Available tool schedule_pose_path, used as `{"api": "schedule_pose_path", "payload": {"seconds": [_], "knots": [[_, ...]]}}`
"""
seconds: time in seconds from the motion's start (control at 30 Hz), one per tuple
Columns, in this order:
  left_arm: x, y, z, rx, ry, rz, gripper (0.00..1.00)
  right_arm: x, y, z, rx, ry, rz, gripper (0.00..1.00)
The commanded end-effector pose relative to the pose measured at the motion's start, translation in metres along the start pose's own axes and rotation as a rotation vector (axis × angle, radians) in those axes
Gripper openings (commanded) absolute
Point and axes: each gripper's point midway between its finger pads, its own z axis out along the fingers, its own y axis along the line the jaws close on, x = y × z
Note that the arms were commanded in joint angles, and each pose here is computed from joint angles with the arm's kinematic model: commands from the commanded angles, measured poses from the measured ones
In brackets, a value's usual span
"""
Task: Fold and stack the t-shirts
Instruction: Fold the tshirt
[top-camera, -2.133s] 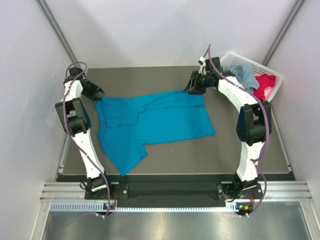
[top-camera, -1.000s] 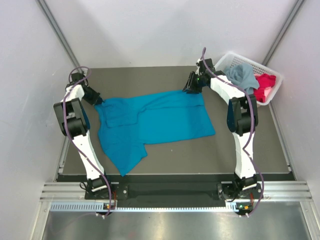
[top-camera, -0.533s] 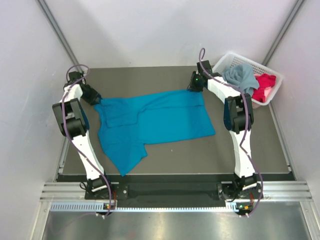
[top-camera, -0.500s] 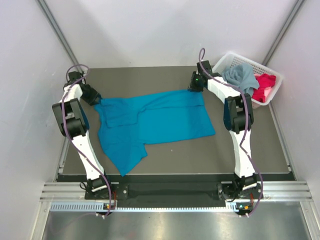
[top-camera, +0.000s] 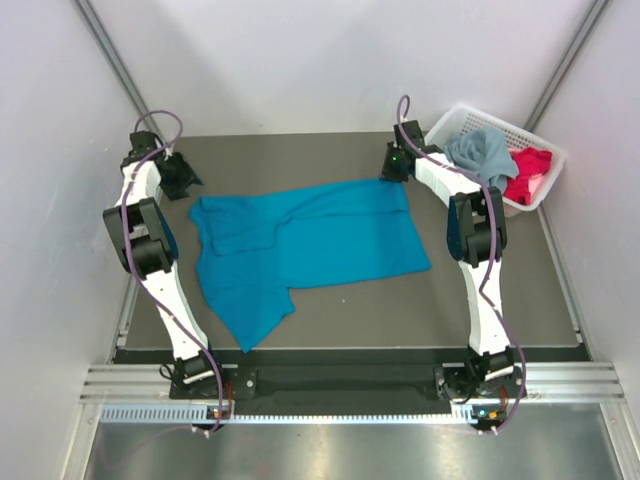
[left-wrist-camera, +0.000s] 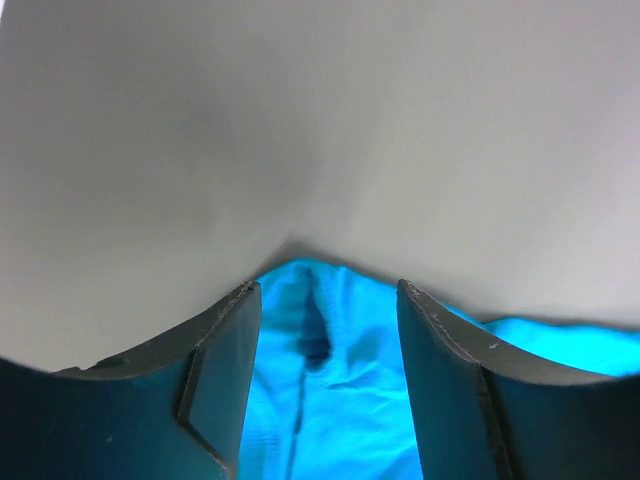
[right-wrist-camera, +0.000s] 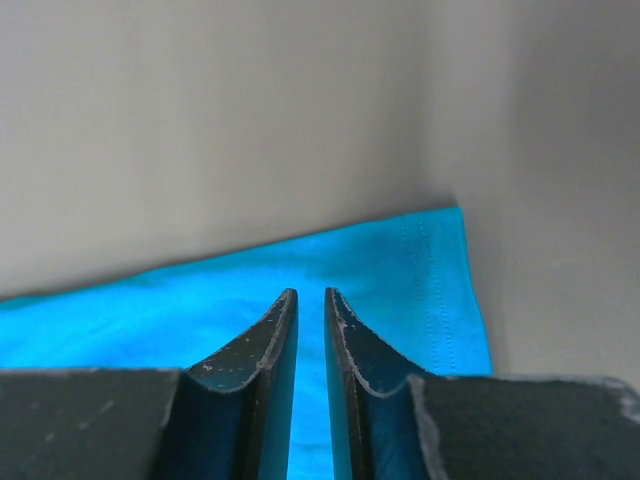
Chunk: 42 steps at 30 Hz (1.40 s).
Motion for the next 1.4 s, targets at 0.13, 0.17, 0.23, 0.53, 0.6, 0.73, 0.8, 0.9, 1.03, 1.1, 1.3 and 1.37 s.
{"api": "schedule_pose_path", "payload": {"seconds": [0.13, 0.17, 0.23, 0.53, 0.6, 0.73, 0.8, 0.9, 1.03, 1.1, 1.3, 1.37], "knots": [[0.007, 0.009, 0.014, 0.049, 0.058, 0.207, 0.59, -0.016, 0.002, 0.003, -0.032, -0.039, 0.007, 0.17], [0.009, 0.011, 0.016, 0.056, 0.067, 0.216, 0.59, -0.016, 0.001, 0.003, -0.032, -0.039, 0.009, 0.16], [0.012, 0.008, 0.019, 0.078, 0.074, 0.223, 0.59, -0.016, 0.002, 0.004, -0.038, -0.038, 0.012, 0.16], [0.031, 0.018, 0.025, 0.054, 0.124, 0.207, 0.38, -0.012, 0.001, 0.005, -0.045, -0.027, 0.021, 0.15], [0.034, 0.022, 0.024, 0.035, 0.126, 0.200, 0.36, -0.009, -0.001, 0.007, -0.041, -0.020, 0.024, 0.15], [0.030, 0.024, 0.027, 0.021, 0.113, 0.179, 0.18, 0.001, -0.004, 0.013, -0.032, 0.001, 0.049, 0.14], [0.025, 0.023, 0.029, 0.022, 0.097, 0.154, 0.09, 0.006, -0.007, 0.016, -0.025, 0.011, 0.068, 0.11], [0.017, 0.018, 0.035, 0.039, 0.056, 0.116, 0.00, 0.013, -0.011, 0.022, -0.010, 0.028, 0.101, 0.06], [0.005, 0.004, 0.043, 0.113, -0.005, 0.062, 0.00, 0.021, -0.020, 0.032, 0.022, 0.040, 0.151, 0.02], [-0.006, -0.007, 0.044, 0.168, -0.051, 0.035, 0.00, 0.025, -0.023, 0.038, 0.032, 0.046, 0.163, 0.01], [-0.032, -0.020, 0.048, 0.268, -0.139, -0.022, 0.00, 0.005, -0.021, 0.055, 0.027, -0.003, 0.197, 0.00], [-0.039, -0.017, 0.050, 0.273, -0.155, -0.047, 0.00, -0.002, -0.021, 0.058, 0.026, -0.019, 0.208, 0.00]]}}
